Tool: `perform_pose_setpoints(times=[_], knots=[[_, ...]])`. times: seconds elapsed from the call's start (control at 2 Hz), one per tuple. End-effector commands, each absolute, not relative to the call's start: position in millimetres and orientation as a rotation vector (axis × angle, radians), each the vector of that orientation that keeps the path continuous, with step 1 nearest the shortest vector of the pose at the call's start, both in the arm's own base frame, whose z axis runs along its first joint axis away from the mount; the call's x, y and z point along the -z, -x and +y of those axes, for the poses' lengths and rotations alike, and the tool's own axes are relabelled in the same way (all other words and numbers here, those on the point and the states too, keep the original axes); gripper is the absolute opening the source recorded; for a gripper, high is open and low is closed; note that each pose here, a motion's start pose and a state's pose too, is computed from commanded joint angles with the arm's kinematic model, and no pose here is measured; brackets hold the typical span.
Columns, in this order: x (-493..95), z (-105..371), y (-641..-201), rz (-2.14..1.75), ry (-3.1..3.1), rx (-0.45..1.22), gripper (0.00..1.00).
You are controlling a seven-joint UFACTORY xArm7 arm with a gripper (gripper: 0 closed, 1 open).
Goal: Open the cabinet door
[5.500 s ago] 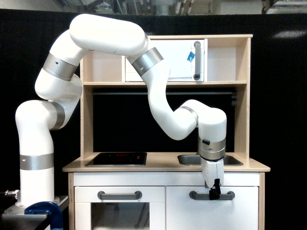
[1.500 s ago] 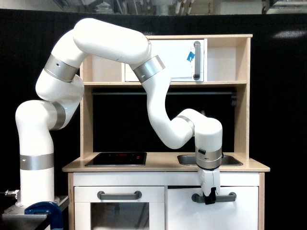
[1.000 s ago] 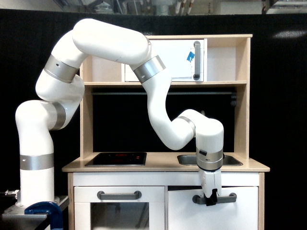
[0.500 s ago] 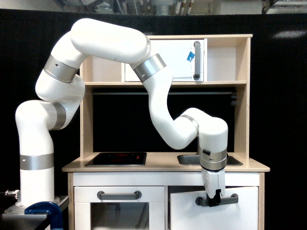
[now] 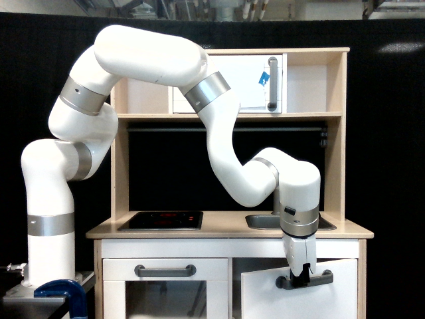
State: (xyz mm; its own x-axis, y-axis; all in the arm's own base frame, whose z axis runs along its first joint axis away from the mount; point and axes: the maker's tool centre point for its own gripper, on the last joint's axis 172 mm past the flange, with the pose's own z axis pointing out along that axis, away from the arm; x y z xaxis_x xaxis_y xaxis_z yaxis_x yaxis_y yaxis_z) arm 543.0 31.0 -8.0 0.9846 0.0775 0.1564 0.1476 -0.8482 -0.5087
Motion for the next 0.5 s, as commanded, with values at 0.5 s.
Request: perform_pose_setpoints(times=[0.5], knots=[[15.0,9.0,-556.0,-0.158,2.586,0.175,0.0]])
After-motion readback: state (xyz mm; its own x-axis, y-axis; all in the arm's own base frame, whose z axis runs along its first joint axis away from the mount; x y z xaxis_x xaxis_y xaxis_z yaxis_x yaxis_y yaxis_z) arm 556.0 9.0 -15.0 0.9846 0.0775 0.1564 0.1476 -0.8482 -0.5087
